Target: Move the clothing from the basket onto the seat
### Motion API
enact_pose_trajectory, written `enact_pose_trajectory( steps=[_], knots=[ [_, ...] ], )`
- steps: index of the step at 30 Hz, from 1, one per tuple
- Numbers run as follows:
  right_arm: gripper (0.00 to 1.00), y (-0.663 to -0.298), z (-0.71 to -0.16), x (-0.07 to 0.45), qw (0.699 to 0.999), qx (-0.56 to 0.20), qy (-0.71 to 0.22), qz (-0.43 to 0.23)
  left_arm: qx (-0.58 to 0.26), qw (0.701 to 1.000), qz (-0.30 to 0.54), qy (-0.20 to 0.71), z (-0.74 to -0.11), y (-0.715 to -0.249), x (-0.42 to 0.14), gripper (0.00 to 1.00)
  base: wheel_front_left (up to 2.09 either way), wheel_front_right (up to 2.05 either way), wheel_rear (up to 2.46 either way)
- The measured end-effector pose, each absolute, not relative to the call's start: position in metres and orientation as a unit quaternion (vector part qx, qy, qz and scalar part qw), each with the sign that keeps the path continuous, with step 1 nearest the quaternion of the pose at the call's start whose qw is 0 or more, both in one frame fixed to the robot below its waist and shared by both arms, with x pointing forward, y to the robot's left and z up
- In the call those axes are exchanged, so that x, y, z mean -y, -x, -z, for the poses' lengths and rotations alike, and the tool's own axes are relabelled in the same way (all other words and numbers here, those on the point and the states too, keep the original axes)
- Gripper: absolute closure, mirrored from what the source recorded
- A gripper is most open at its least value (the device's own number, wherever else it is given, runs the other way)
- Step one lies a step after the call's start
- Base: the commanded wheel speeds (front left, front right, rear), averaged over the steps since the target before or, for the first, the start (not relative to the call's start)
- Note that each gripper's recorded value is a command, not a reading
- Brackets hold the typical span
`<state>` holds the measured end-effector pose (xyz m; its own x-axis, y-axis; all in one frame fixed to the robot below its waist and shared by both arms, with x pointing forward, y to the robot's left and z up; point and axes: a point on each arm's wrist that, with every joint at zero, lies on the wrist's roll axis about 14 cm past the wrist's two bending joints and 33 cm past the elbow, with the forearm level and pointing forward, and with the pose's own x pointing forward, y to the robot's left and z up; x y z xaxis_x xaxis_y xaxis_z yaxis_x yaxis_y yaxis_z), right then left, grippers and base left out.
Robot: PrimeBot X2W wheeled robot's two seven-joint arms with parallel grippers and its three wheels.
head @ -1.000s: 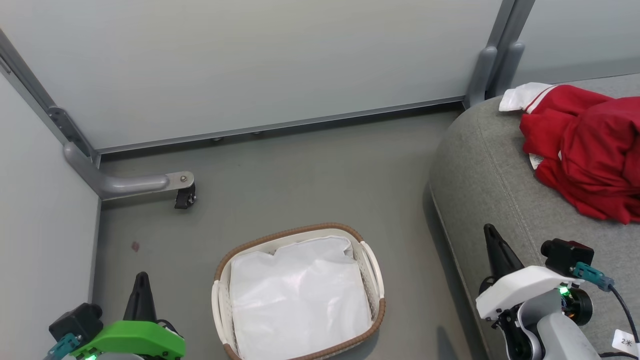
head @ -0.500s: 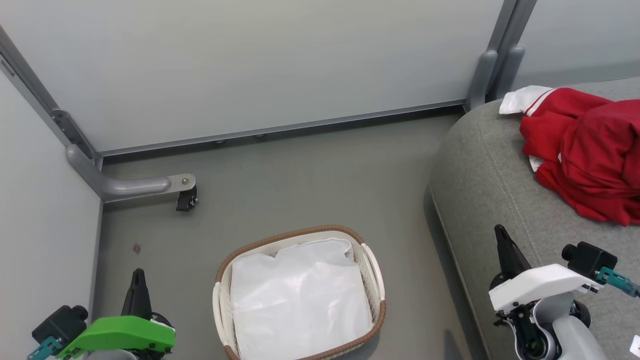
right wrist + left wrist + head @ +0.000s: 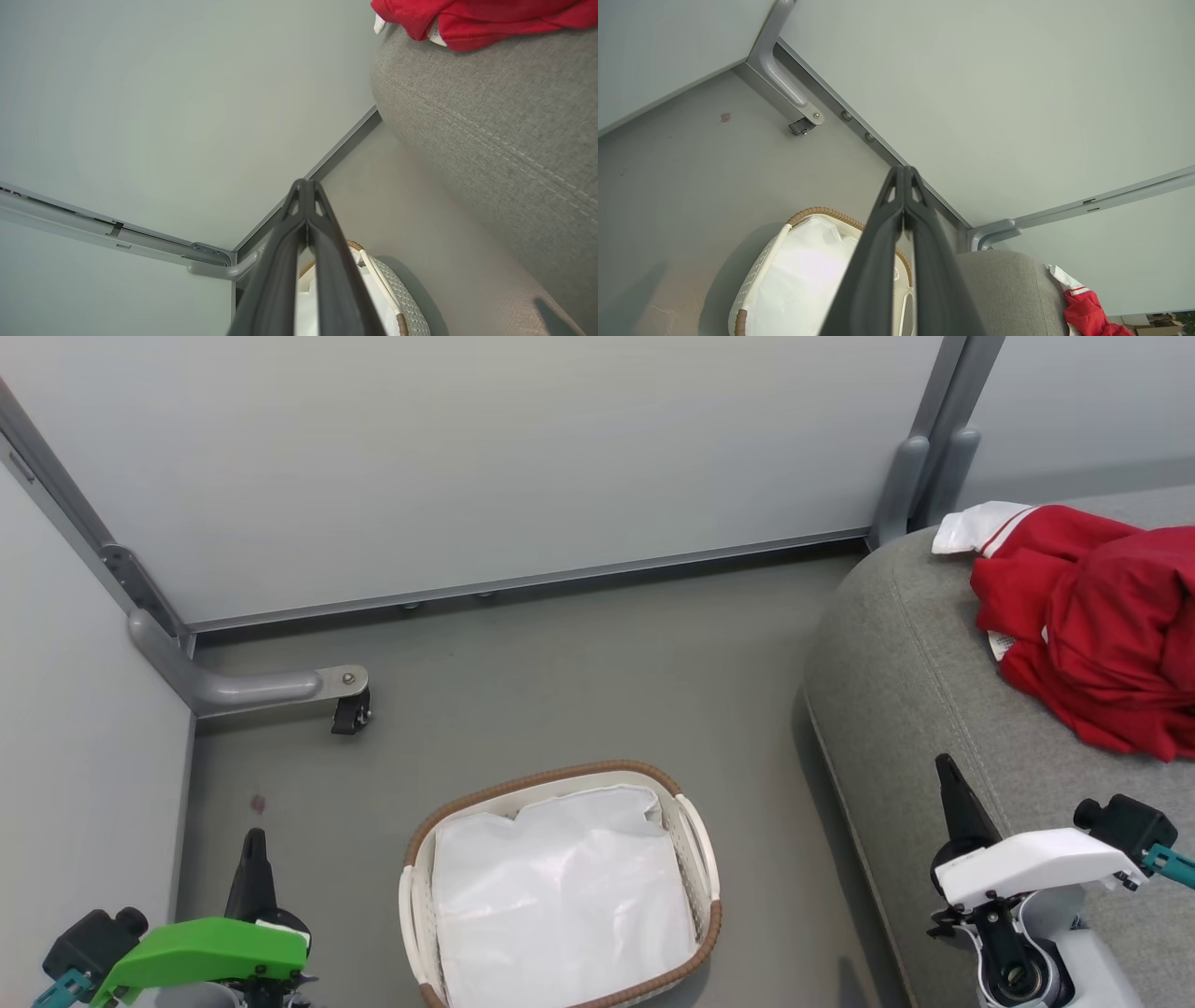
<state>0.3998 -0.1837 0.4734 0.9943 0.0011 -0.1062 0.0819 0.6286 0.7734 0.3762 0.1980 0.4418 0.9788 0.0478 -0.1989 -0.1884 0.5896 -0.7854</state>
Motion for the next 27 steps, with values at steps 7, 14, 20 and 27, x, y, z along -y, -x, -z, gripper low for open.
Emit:
enact_pose_trajectory(
  steps=[7, 14, 20, 27],
  knots=[
    [1.0, -0.398, -0.475, 0.187, 0.882, -0.046, -0.469, 0.027, -0.071, 0.87, -0.065, 0.484, -0.447, -0.378, -0.198, 1.0, 0.0, 0.0, 0.0],
    [1.0, -0.397, -0.478, 0.188, 0.863, -0.042, -0.502, 0.027, -0.063, 0.852, -0.062, 0.516, -0.453, -0.38, -0.199, 1.0, 0.0, 0.0, 0.0],
    [1.0, -0.397, -0.481, 0.19, 0.847, -0.037, -0.53, 0.027, -0.058, 0.836, -0.06, 0.543, -0.457, -0.38, -0.199, 1.0, 0.0, 0.0, 0.0],
    [1.0, -0.397, -0.485, 0.191, 0.828, -0.032, -0.56, 0.025, -0.051, 0.818, -0.053, 0.57, -0.463, -0.382, -0.198, 1.0, 0.0, 0.0, 0.0]
  ],
)
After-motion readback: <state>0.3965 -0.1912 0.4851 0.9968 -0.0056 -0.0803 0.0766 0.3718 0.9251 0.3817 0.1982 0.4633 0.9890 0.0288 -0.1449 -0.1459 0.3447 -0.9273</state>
